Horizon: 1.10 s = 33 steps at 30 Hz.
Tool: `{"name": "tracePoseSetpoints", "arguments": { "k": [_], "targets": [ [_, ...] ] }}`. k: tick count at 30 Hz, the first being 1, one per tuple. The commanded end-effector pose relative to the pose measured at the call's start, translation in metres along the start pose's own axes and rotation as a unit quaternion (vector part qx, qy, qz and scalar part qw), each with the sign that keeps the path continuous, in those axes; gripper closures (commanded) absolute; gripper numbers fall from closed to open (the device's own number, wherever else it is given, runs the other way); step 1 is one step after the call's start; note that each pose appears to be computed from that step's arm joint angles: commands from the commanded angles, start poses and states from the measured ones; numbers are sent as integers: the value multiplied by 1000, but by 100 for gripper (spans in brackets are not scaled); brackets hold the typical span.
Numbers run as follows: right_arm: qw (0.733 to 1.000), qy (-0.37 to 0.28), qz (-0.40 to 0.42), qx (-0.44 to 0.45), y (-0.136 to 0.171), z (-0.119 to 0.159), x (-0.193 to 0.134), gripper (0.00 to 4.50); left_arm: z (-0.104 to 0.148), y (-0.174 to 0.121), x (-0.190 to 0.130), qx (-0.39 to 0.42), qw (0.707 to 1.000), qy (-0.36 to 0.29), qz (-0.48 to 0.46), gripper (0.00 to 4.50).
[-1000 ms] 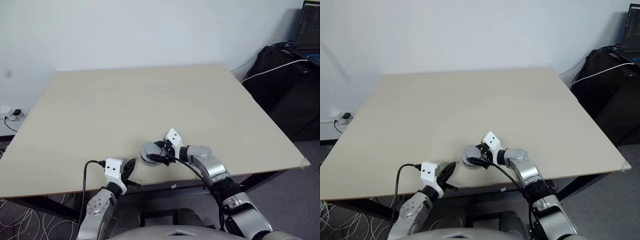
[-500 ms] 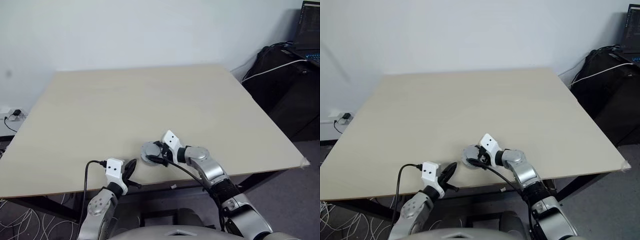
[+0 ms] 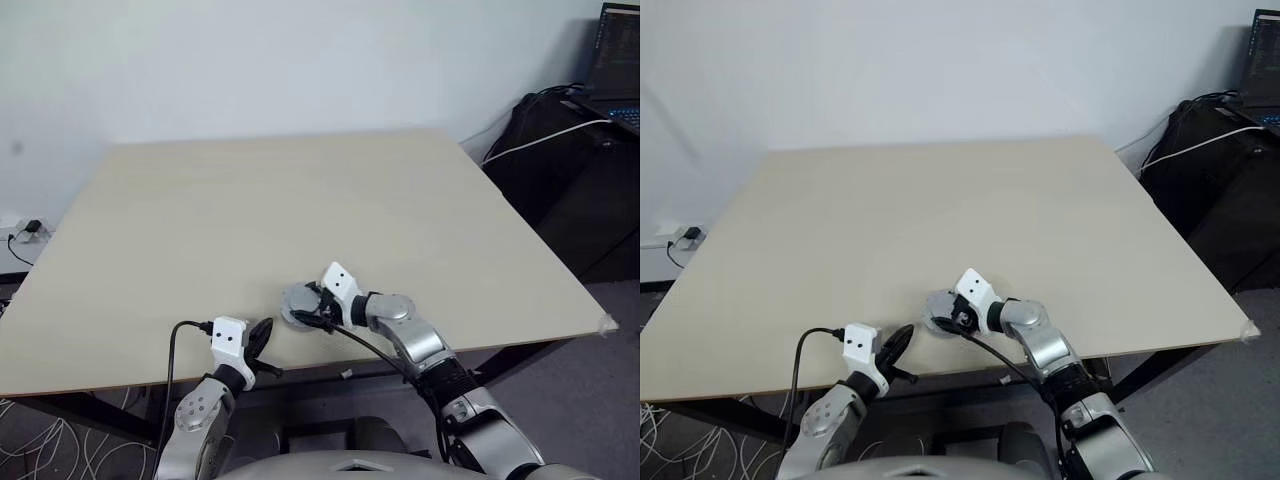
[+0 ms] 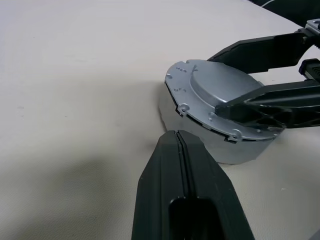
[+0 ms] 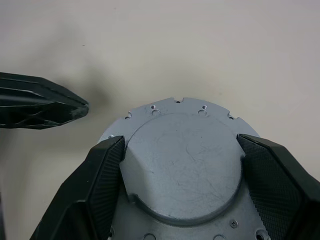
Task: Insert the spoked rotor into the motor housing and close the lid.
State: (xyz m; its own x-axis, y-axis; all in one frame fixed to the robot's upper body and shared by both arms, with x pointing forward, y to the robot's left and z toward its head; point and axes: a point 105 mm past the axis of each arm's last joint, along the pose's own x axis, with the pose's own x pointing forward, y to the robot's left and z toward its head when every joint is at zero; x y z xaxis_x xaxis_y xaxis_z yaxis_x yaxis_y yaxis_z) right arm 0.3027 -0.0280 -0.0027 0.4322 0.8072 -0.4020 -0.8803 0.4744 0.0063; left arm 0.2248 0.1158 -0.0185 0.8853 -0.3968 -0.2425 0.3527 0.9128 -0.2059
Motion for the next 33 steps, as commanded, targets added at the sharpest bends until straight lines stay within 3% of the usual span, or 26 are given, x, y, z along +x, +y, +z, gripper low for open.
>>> {"name": "tracePoseSetpoints", "arguments": {
  "k": [1, 33],
  "targets": [
    [1000, 13, -15, -9, -5, -2, 0, 120, 13, -3, 2, 1, 1000, -27, -7, 450],
    [998, 55, 12, -26, -4, -12, -7, 120, 15, -4, 3, 0, 1000, -29, -6, 450]
  ]
}}
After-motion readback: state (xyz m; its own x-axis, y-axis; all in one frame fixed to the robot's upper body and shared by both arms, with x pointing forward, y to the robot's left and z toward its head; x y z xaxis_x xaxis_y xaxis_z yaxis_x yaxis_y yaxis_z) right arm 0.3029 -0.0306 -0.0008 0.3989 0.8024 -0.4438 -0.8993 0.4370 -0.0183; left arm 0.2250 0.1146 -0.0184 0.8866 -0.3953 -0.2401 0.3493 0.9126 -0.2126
